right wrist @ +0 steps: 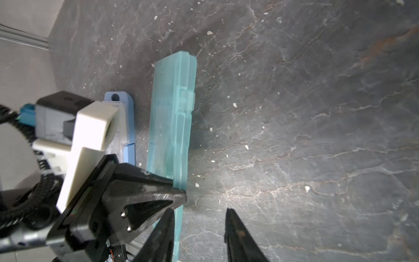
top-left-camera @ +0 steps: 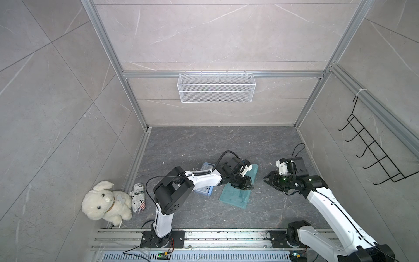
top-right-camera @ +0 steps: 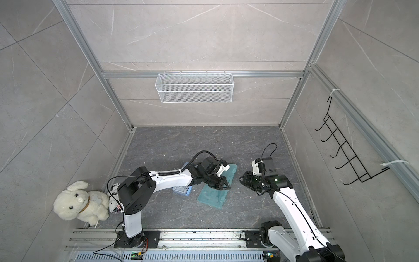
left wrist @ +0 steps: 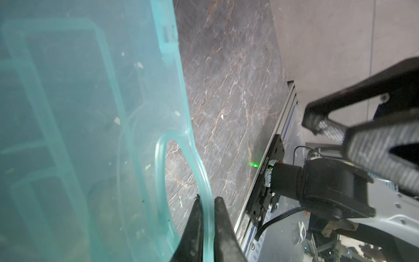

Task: Open the ruler set and take out the ruler
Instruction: Place the ruler set box at the center of the board.

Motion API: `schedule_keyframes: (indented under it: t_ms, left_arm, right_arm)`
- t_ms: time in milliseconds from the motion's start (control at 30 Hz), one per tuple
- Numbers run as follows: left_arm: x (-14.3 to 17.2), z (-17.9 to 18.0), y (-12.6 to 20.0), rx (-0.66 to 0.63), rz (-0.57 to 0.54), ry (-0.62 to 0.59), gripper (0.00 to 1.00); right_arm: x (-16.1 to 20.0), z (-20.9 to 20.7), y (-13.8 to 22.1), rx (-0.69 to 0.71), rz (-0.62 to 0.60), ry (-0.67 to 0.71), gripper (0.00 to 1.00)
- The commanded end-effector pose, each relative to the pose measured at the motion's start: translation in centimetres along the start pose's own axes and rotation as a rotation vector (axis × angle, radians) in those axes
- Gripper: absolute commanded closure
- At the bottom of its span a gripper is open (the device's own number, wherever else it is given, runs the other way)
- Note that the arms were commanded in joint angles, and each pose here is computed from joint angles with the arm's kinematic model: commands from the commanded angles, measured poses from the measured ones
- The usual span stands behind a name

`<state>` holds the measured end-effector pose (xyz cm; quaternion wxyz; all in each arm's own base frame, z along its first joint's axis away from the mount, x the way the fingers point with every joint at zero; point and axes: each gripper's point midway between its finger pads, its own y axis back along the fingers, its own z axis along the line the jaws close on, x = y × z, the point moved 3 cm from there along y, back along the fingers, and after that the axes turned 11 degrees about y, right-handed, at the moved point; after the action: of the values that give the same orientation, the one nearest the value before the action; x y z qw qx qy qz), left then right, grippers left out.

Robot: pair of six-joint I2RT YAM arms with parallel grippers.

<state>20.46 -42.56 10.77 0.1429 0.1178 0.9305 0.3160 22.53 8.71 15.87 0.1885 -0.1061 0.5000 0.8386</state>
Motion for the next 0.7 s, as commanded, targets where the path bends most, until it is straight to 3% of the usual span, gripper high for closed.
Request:
schedule_keyframes:
  t_ms: [0, 200, 400, 533, 600, 667]
  left_arm:
    - [0.4, 0.0, 0.3, -0.047, 0.033, -0.070, 0.99]
    - [-0.3, 0.4, -1.6, -0.063, 0.057, -0.057, 0.84]
    - [-0.3, 0.7, -2.5, -0.080, 0.073, -0.045, 0.77]
    - [-0.3, 0.8, -2.6, -0.097, 0.073, -0.035, 0.78]
    - [-0.4, 0.9, -2.6, -0.109, 0.071, -0.033, 0.86]
    - [-0.4, 1.1, -2.6, -0.126, 0.067, -0.029, 0.87]
  right_arm:
    - [0.9, -0.9, -1.3, 0.011, 0.038, -0.035, 0.60]
    - [2.1, -1.8, -2.7, 0.016, 0.076, -0.055, 0.60]
    - [2.5, -2.1, -3.7, 0.003, 0.091, -0.063, 0.60]
    - [2.6, -2.3, -4.1, 0.002, 0.098, -0.062, 0.60]
    - [2.7, -2.4, -4.3, 0.004, 0.098, -0.063, 0.60]
    - [2.8, -2.6, -4.5, 0.009, 0.100, -0.066, 0.60]
